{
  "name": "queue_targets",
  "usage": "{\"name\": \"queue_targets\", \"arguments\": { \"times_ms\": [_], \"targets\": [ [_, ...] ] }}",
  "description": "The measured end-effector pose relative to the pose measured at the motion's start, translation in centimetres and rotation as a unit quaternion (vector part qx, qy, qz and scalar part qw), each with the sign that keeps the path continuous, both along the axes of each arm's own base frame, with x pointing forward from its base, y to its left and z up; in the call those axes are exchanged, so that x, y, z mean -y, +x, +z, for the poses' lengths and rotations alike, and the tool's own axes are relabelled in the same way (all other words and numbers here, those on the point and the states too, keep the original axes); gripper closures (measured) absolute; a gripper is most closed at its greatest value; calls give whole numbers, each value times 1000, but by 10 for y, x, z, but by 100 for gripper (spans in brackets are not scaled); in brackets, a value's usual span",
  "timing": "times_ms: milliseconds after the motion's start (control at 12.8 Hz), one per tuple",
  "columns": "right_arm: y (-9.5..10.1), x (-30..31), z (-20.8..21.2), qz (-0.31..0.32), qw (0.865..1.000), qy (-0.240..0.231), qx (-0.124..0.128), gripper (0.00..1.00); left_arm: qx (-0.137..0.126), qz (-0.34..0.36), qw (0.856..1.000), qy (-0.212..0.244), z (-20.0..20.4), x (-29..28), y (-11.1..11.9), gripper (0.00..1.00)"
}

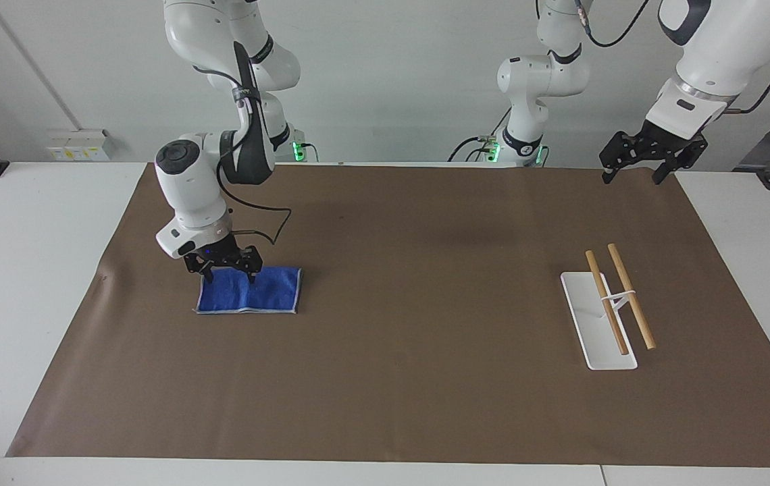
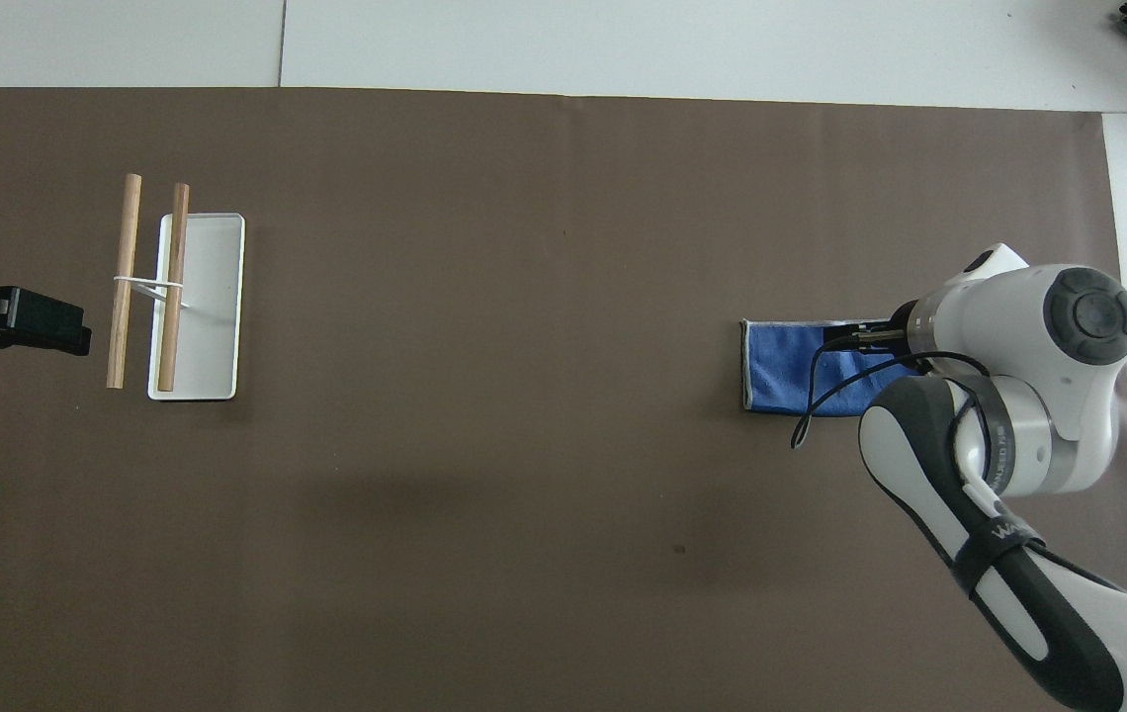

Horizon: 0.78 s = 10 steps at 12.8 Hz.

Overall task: Right arm passes towel to left arm to hang
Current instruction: 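Reach the right gripper down to the blue towel's edge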

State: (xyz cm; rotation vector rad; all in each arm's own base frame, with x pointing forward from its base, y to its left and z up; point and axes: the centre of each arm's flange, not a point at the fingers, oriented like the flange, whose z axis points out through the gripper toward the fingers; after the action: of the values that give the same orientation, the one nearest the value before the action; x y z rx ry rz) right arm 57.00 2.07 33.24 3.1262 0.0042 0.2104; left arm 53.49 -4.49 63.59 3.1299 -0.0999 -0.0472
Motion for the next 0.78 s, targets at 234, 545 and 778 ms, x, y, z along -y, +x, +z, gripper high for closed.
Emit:
{"name": "queue_targets", "arguments": {
  "times_ms": [234, 545, 778],
  "targets": [
    [-3, -9, -46, 7, 1000, 1, 12, 0, 0, 0, 1000, 0, 0, 0, 0, 0],
    [-1, -22, -56, 17, 1000, 1, 16, 0, 0, 0, 1000, 0, 0, 0, 0, 0],
    [-1, -19, -56, 23, 1000, 0, 14, 0, 0, 0, 1000, 0, 0, 0, 0, 0]
  ]
}}
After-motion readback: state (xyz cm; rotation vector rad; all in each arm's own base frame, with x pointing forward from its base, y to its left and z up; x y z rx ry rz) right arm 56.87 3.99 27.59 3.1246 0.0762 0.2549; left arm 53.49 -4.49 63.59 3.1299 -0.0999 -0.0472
